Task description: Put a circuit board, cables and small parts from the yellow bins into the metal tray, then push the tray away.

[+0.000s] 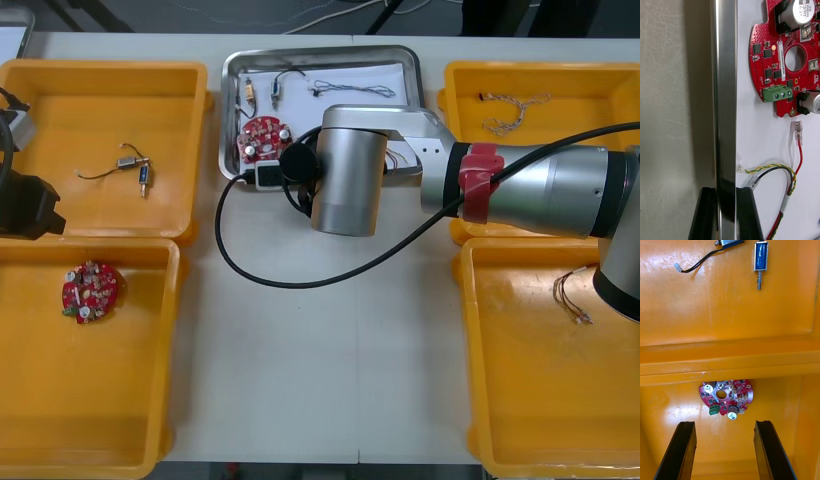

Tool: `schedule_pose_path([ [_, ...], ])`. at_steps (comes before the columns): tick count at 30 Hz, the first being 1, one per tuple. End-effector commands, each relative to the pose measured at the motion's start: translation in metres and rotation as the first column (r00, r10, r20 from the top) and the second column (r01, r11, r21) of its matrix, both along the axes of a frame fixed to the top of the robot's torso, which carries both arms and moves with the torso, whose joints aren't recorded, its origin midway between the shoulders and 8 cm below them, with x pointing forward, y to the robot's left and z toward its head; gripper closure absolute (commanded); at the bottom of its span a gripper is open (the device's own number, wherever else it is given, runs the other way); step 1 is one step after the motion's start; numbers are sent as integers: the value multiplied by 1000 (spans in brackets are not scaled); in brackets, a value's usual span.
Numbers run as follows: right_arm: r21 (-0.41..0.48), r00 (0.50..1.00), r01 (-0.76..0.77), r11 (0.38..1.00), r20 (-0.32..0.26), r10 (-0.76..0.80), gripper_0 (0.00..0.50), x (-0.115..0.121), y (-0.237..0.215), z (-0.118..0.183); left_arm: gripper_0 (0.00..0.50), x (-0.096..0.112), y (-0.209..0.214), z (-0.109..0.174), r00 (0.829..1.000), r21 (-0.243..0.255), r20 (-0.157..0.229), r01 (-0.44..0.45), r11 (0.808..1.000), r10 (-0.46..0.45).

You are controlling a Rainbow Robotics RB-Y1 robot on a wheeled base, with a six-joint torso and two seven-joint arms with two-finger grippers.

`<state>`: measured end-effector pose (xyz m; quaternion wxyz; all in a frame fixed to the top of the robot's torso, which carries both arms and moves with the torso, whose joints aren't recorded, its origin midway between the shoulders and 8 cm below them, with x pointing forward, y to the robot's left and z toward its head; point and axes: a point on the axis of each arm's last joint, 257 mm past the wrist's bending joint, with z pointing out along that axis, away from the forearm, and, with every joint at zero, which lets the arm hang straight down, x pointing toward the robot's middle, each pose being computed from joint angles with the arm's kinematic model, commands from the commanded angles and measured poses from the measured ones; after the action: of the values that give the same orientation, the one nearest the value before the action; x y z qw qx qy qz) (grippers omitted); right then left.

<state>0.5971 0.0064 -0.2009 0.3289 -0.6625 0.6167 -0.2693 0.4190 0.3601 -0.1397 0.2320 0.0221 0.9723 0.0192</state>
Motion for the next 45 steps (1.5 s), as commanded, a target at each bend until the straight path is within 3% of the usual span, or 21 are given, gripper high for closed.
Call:
schedule_pose_path([
  [1,28,996,-67,997,54,65,49,2,36,41,48,-1,19,17,999,81,35,37,996,-40],
  [2,32,996,-67,997,52,66,0,1,36,41,47,-1,19,17,999,81,35,37,996,-40],
  [8,62,998,-59,996,13,59,0,-6,41,42,47,-1,19,17,999,81,35,37,996,-40],
  [14,24,1000,-18,1000,-10,18,0,-20,34,51,49,-1,19,17,999,81,35,37,996,-40],
  [24,51,985,104,993,-141,-96,0,-55,18,69,47,-1,19,17,999,81,35,37,996,-40],
  [28,122,953,214,969,-242,-180,0,-76,6,72,47,-1,19,17,999,81,35,37,996,-40],
  [35,208,895,366,907,-347,-281,0,-107,-21,78,49,-1,19,17,999,81,35,37,996,-40],
  [45,264,754,606,751,-491,-436,0,-147,-87,84,46,-1,19,17,999,81,35,37,996,-40],
])
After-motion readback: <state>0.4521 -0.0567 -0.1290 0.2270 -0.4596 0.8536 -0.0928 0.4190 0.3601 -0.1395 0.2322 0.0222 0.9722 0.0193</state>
